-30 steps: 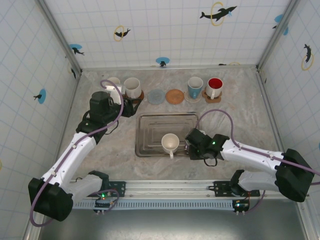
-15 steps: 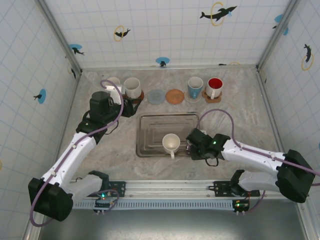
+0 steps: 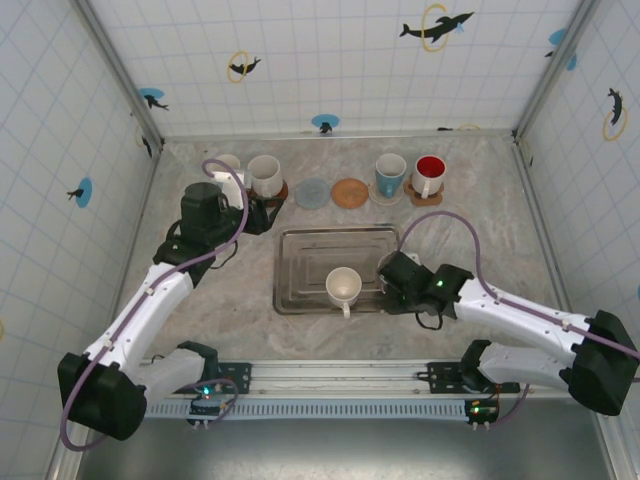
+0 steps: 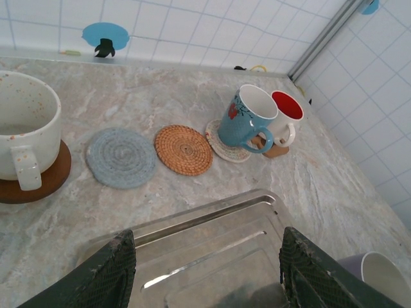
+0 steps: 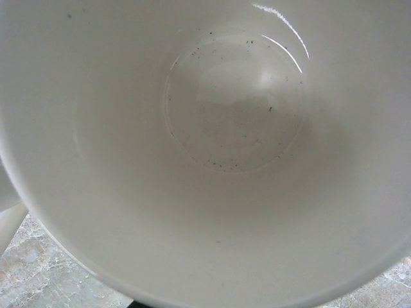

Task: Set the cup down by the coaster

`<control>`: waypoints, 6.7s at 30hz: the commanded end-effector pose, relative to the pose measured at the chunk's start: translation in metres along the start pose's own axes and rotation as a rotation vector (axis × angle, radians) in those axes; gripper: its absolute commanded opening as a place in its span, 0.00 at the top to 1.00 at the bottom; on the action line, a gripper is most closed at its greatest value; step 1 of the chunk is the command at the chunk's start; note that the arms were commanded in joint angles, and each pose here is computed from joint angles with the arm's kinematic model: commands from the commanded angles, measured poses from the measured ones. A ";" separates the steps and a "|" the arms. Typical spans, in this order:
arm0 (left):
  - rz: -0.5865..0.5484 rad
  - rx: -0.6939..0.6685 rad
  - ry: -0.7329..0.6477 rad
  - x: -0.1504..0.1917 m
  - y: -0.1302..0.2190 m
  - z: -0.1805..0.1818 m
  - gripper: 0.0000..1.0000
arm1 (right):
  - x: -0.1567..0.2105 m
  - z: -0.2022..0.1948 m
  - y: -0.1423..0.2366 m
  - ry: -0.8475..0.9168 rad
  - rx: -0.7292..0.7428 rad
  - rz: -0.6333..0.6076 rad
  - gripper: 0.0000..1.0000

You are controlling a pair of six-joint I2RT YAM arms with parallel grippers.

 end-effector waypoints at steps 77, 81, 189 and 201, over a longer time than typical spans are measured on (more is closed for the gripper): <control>0.112 -0.085 -0.086 0.012 -0.014 0.013 0.39 | -0.286 0.088 -0.074 0.135 -0.112 -0.023 1.00; 0.121 -0.088 -0.085 0.014 -0.015 0.013 0.39 | -0.289 0.085 -0.083 0.129 -0.108 -0.011 1.00; 0.131 -0.102 -0.078 0.013 -0.016 0.014 0.39 | -0.285 0.069 -0.089 0.079 -0.124 0.002 0.54; 0.117 -0.102 -0.060 0.009 -0.015 0.013 0.39 | -0.261 0.057 -0.059 0.056 -0.151 -0.059 0.51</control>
Point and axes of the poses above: each hand's point on the last joint's axis, 136 mm out from that joint toward the fingers, its own y axis back along the fingers, its own z axis along the line the jaws close on, x = y × z, the point moved 9 cm from there along y, back along the fingers, and after that the axes turned 8 degrees about -y, right-handed, at the moved point
